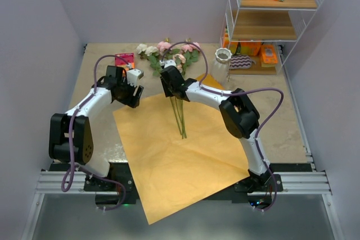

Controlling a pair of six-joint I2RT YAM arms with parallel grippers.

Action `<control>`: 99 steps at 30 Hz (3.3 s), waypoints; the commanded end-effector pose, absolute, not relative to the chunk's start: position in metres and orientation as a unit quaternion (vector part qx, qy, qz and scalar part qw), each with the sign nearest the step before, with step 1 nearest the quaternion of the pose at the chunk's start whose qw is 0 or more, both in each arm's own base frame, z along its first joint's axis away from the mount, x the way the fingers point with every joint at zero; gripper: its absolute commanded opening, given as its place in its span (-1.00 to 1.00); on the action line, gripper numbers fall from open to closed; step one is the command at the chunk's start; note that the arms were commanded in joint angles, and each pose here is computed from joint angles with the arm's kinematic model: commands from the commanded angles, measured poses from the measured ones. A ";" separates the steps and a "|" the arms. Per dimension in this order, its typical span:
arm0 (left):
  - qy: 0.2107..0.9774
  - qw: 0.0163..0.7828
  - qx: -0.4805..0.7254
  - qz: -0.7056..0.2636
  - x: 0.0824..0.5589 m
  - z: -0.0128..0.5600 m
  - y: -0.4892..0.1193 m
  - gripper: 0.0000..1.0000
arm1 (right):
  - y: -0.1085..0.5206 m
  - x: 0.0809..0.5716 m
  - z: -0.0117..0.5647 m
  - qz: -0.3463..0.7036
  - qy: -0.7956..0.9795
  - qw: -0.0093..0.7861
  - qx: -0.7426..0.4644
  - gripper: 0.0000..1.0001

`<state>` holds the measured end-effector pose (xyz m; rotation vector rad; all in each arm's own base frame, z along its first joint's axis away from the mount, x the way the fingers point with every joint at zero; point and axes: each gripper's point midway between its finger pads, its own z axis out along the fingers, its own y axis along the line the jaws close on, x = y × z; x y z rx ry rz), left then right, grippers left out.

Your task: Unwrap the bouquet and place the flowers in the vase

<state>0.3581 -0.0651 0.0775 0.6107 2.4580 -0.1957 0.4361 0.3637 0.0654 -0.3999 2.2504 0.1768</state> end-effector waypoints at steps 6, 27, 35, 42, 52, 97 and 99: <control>0.914 0.316 0.238 -0.086 0.352 0.087 -0.067 0.45 | 0.364 0.448 0.097 0.068 0.880 0.444 -0.155 -0.19; 0.910 0.324 0.244 -0.093 0.347 0.098 -0.068 0.46 | 0.357 0.476 0.074 0.058 0.886 0.435 -0.150 -0.19; 0.905 0.334 0.245 -0.093 0.349 0.110 -0.069 0.46 | 0.361 0.476 0.059 0.058 0.891 0.424 -0.152 -0.25; 0.904 0.337 0.245 -0.092 0.348 0.113 -0.067 0.45 | 0.363 0.479 0.067 0.065 0.888 0.432 -0.145 -0.73; 0.902 0.348 0.240 -0.089 0.350 0.124 -0.064 0.45 | 0.362 0.489 0.162 0.093 0.848 0.509 -0.113 -1.00; 0.897 0.349 0.241 -0.123 0.360 0.134 -0.054 0.43 | 0.120 0.434 0.543 -0.117 0.325 0.933 0.100 -1.00; 0.899 0.352 0.231 -0.118 0.361 0.135 -0.044 0.43 | 0.121 0.440 0.531 -0.120 0.331 0.931 0.101 -1.00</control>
